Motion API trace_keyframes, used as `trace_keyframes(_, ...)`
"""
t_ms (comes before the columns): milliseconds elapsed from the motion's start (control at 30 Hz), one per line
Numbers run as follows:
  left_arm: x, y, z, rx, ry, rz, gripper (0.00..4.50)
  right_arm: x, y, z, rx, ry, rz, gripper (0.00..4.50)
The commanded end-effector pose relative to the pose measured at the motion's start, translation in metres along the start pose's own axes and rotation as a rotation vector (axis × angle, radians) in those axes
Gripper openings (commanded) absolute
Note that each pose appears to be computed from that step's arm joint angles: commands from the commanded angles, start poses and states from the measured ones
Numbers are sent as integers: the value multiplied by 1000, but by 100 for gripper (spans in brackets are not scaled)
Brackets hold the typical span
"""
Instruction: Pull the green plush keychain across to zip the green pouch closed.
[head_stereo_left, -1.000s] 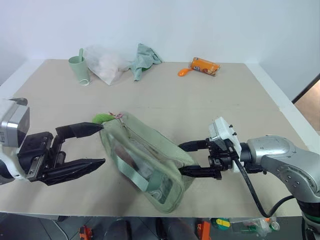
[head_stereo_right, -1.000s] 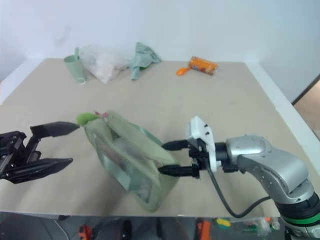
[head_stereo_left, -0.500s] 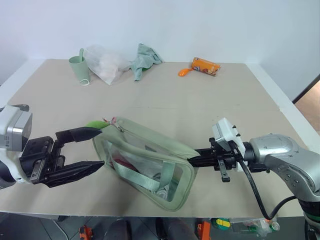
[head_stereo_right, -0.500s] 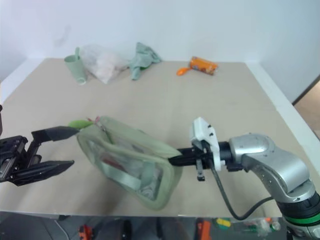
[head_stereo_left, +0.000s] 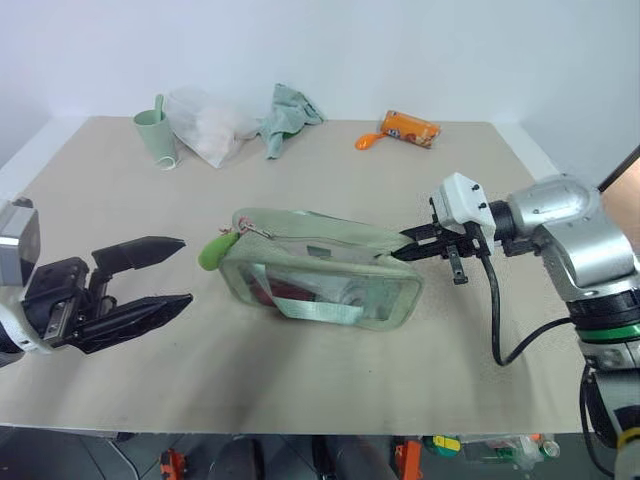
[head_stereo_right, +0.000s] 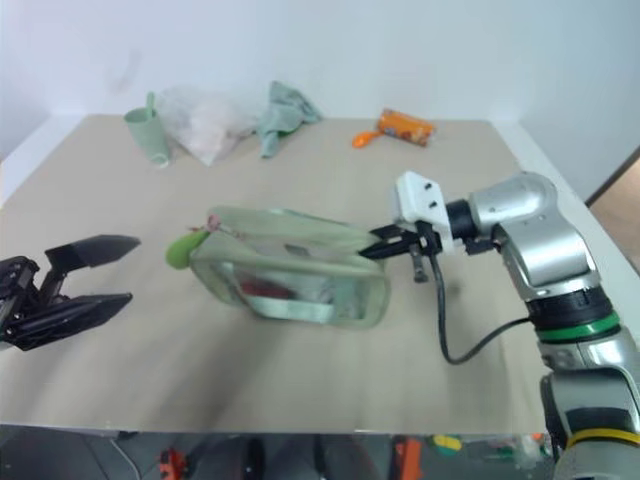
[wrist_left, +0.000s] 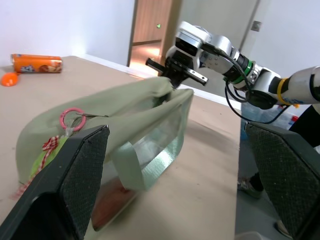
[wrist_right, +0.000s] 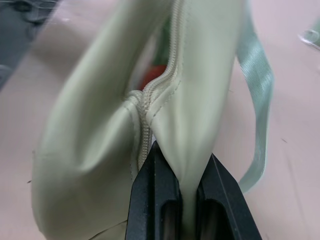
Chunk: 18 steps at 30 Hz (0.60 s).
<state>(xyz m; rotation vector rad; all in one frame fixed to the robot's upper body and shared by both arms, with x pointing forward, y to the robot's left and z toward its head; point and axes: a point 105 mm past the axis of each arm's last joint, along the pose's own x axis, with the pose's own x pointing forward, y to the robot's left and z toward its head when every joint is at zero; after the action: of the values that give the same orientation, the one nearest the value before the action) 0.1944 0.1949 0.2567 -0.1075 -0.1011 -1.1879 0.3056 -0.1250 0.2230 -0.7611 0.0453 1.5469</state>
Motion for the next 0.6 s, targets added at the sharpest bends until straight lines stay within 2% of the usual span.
trace_keyframes(33,-4,-5,13,41,-5,9,450,9,-5,6,-74,-16,42,3)
trace_keyframes(67,-5,-6,14,41,-4,12,450,10,-8,6,-83,-21,35,3)
trace_keyframes(100,-5,-7,15,41,-3,14,450,11,-13,8,-85,-26,17,38)
trace_keyframes(300,-7,-11,19,33,2,14,450,5,-36,31,-106,-113,-95,38)
trace_keyframes(433,-6,-15,20,28,3,-7,450,-2,-34,36,-64,-145,-92,100)
trace_keyframes(467,-6,-15,20,26,3,-12,450,-3,-33,37,-45,-153,-96,147)
trace_keyframes(567,-4,-15,21,19,3,-30,450,-2,-25,33,-2,-145,-88,229)
trace_keyframes(600,-3,-14,21,18,2,-33,450,-1,-23,33,7,-148,-87,273)
